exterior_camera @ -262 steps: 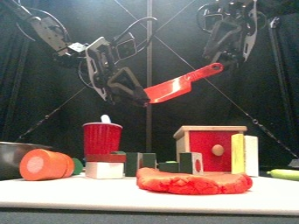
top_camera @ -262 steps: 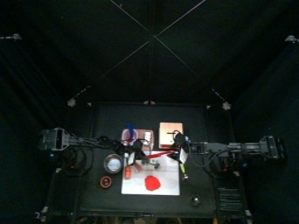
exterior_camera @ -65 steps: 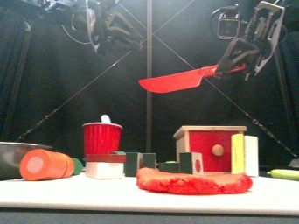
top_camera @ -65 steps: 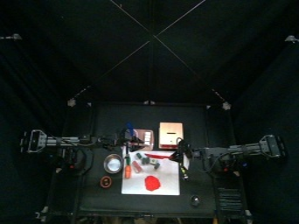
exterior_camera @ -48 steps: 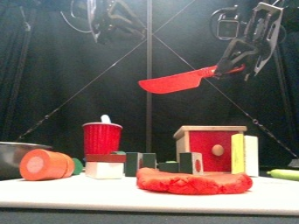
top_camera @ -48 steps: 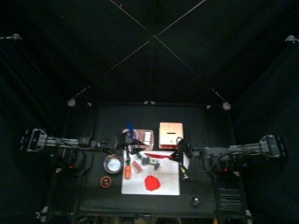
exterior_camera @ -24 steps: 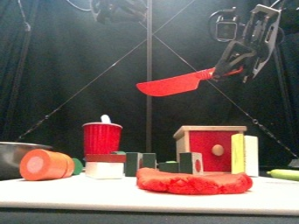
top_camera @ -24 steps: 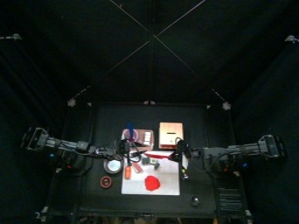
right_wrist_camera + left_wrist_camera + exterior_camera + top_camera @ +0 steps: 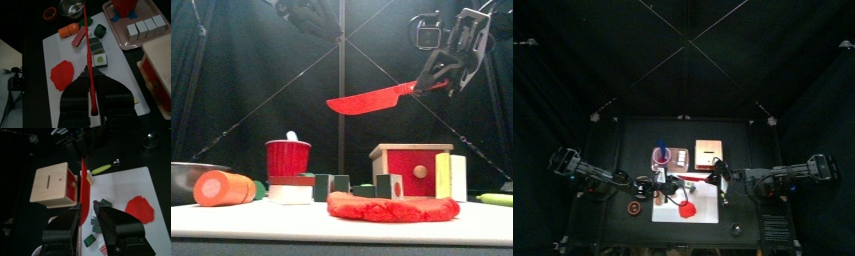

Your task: Grab knife handle

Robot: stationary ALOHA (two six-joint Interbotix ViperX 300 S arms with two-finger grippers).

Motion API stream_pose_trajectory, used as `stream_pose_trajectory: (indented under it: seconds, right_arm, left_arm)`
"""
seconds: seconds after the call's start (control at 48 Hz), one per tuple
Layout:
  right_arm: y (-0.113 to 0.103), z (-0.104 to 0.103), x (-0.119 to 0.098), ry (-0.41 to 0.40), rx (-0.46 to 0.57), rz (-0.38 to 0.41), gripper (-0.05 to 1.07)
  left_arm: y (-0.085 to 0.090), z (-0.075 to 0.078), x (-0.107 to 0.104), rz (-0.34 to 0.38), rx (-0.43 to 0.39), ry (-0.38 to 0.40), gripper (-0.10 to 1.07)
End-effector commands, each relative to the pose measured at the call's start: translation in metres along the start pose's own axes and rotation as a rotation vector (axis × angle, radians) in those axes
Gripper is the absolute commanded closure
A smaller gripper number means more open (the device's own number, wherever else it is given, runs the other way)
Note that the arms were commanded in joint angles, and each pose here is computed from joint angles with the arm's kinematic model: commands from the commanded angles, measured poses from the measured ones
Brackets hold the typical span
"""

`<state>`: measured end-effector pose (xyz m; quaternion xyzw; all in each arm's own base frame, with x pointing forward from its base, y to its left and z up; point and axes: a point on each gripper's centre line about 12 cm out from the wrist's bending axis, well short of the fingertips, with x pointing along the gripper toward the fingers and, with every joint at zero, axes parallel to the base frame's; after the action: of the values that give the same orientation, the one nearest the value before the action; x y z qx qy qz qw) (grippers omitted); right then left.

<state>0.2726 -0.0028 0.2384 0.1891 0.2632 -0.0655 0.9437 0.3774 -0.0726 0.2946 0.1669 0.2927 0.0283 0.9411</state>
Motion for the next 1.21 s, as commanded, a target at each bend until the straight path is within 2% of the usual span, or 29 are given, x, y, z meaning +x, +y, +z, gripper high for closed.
stream_pose_trajectory:
  seconds: [0.0, 0.104, 0.188, 0.458, 0.583, 0.812, 1.0, 1.188]
  right_arm:
    - [0.003, 0.011, -0.002, -0.035, 0.007, 0.011, 0.92]
    - [0.003, 0.011, -0.002, -0.035, 0.009, 0.01, 0.92]
    - [0.002, 0.011, -0.002, -0.033, 0.011, 0.008, 0.92]
    - [0.002, 0.011, -0.001, -0.033, 0.014, 0.008, 0.92]
    - [0.002, 0.012, -0.001, -0.035, 0.014, 0.006, 0.92]
    - [0.002, 0.012, -0.001, -0.035, 0.022, 0.007, 0.92]
    - [0.002, 0.012, -0.001, -0.035, 0.022, 0.007, 0.92]
    - [0.002, 0.013, 0.0, -0.035, 0.023, 0.006, 0.92]
  left_arm:
    - [-0.013, 0.0, 0.004, -0.081, 0.055, -0.094, 0.29]
    - [-0.028, -0.004, 0.006, -0.171, 0.11, -0.176, 0.29]
    - [-0.034, -0.006, 0.007, -0.221, 0.086, -0.204, 0.29]
    - [-0.026, -0.022, 0.019, -0.222, -0.063, -0.138, 0.3]
    - [-0.027, -0.027, 0.026, -0.217, -0.054, -0.116, 0.32]
    - [-0.024, -0.026, 0.029, -0.189, -0.001, -0.116, 0.37]
    - [-0.023, -0.022, 0.023, -0.202, -0.007, -0.143, 0.37]
    - [-0.03, -0.014, 0.011, -0.3, -0.017, -0.251, 0.37]
